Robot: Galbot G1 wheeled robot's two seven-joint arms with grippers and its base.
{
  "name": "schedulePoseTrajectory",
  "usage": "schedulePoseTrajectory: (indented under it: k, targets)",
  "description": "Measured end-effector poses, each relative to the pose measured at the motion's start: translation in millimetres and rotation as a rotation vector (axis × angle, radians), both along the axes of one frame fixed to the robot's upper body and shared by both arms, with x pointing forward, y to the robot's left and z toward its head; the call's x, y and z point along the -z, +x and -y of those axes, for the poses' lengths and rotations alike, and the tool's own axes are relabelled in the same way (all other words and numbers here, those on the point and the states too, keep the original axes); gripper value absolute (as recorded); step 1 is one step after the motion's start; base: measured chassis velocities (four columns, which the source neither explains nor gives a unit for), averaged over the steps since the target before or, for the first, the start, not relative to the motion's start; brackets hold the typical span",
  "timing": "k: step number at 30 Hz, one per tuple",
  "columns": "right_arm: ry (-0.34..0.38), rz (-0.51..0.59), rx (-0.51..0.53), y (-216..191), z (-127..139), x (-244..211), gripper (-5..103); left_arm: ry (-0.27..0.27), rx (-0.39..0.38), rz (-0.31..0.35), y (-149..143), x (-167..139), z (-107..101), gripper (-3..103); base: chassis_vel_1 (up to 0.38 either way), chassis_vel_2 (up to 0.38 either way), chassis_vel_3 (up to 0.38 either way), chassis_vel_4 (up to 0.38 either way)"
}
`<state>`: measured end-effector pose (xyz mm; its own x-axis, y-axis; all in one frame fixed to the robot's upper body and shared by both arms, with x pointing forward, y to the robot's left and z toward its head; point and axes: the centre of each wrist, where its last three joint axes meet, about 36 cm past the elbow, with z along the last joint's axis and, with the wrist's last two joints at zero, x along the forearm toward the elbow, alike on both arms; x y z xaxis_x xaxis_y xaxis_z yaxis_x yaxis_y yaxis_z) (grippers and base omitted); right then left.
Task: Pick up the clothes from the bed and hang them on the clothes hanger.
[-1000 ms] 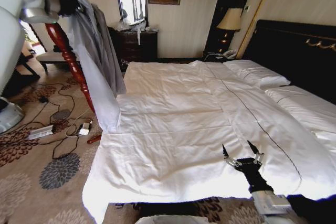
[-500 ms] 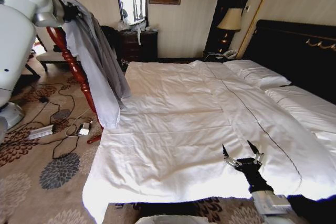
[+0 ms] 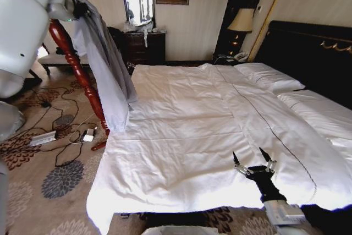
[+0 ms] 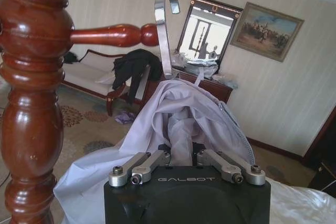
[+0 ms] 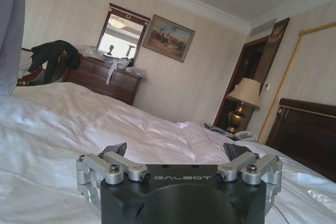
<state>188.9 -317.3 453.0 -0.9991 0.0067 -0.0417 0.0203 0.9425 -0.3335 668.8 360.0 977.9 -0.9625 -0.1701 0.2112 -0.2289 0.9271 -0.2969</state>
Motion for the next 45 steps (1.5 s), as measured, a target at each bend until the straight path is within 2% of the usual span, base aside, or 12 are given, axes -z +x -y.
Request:
schedulePoseTrajectory:
  k: [7,12,22,28,33,40,45]
  targets:
    - [0.000,0.000,0.000,0,0,0,100,0.011,-0.006,0.014,12,-10,-5,15,0.000,0.000,0.000,0.000]
    - [0.000,0.000,0.000,0,0,0,100,-0.013,-0.048,0.003,22,-15,-19,15,0.000,0.000,0.000,0.000]
    - [0.000,0.000,0.000,0,0,0,100,-0.030,-0.048,0.012,28,-20,-31,15,0.000,0.000,0.000,0.000]
    - [0.000,0.000,0.000,0,0,0,100,-0.007,-0.061,-0.006,36,-4,-44,15,0.000,0.000,0.000,0.000]
    - [0.000,0.000,0.000,0,0,0,100,-0.019,-0.071,-0.009,37,1,-56,15,0.000,0.000,0.000,0.000]
    - [0.000,0.000,0.000,0,0,0,100,-0.034,-0.078,-0.009,41,8,-61,15,0.000,0.000,0.000,0.000]
    - [0.000,0.000,0.000,0,0,0,100,-0.020,-0.084,0.001,45,16,-67,15,0.000,0.000,0.000,0.000]
